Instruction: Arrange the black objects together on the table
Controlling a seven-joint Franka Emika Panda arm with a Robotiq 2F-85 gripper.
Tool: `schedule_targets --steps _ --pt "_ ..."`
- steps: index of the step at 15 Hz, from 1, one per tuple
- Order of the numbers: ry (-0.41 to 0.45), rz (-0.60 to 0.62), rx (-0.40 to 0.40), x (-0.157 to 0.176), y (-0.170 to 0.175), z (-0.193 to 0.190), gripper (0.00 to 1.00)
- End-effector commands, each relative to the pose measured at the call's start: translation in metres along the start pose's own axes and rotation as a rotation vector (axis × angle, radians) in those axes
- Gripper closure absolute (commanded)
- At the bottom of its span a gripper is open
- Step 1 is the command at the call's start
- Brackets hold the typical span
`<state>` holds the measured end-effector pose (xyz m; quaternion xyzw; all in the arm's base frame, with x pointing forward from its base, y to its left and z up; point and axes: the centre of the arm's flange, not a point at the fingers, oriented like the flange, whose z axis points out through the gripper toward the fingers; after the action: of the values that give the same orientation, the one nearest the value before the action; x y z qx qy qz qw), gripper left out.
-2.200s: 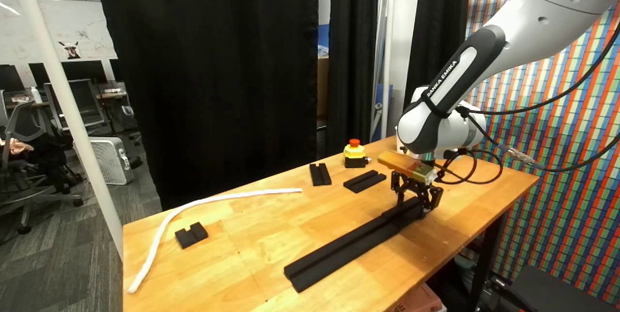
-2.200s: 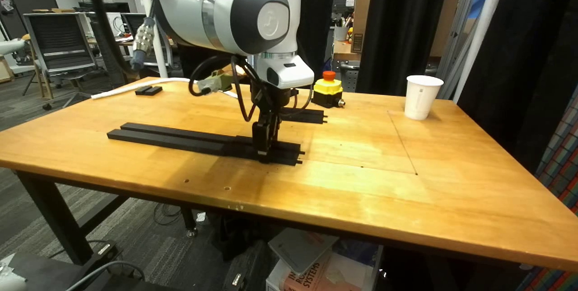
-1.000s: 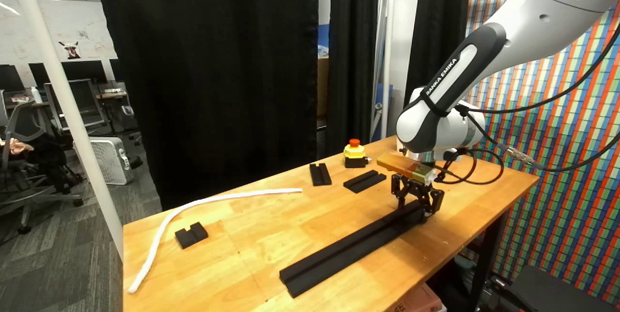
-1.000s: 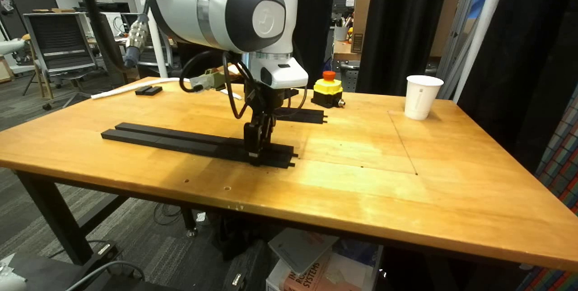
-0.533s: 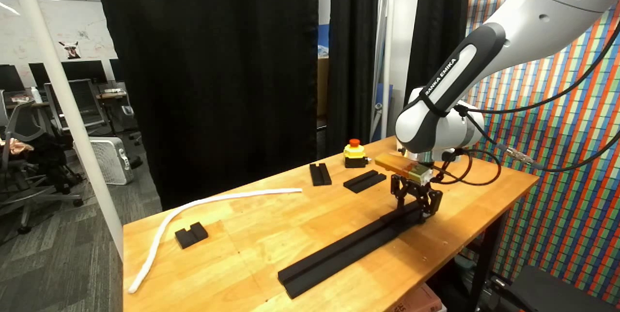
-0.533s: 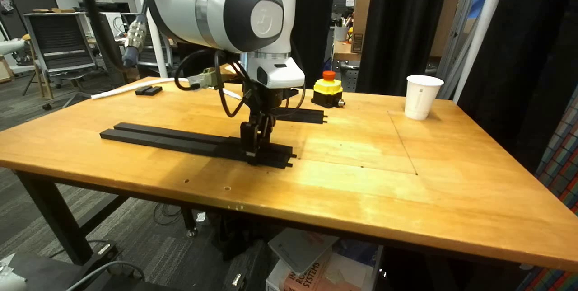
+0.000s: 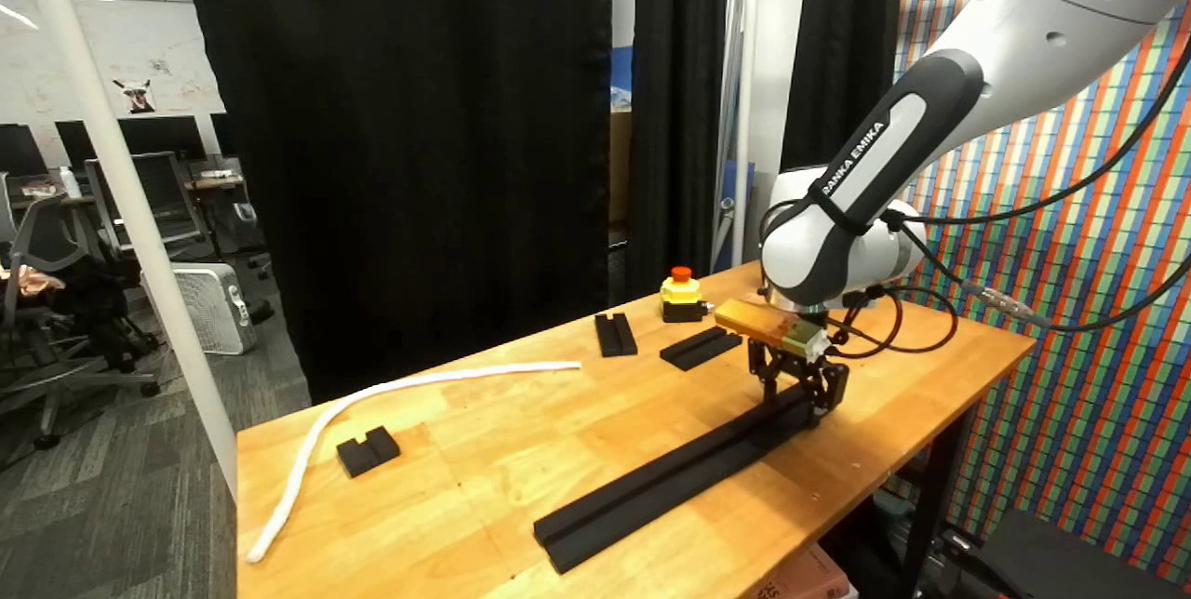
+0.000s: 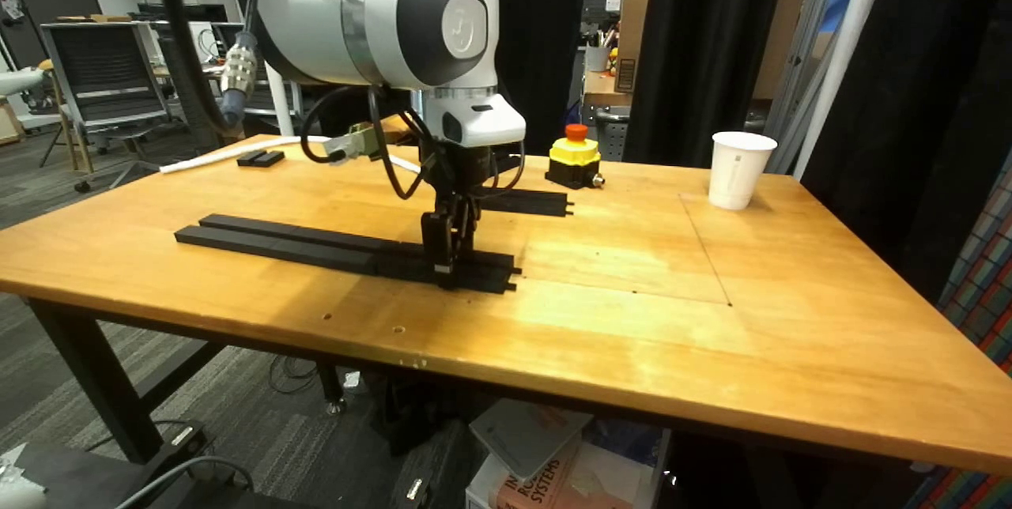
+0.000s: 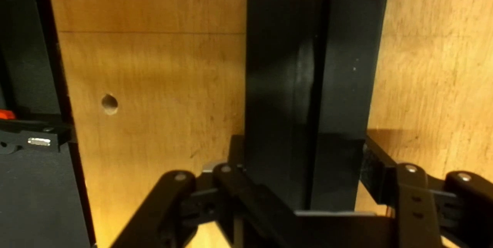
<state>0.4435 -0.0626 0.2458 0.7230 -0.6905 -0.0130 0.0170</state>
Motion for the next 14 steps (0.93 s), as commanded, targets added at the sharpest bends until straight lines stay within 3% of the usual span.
schedule_targets --steps 1,14 --pt "0.022 -0.044 0.008 -0.002 -0.001 -0.007 0.53" --pt "-0.026 -0.002 0.011 -0.019 -0.007 0.0 0.53"
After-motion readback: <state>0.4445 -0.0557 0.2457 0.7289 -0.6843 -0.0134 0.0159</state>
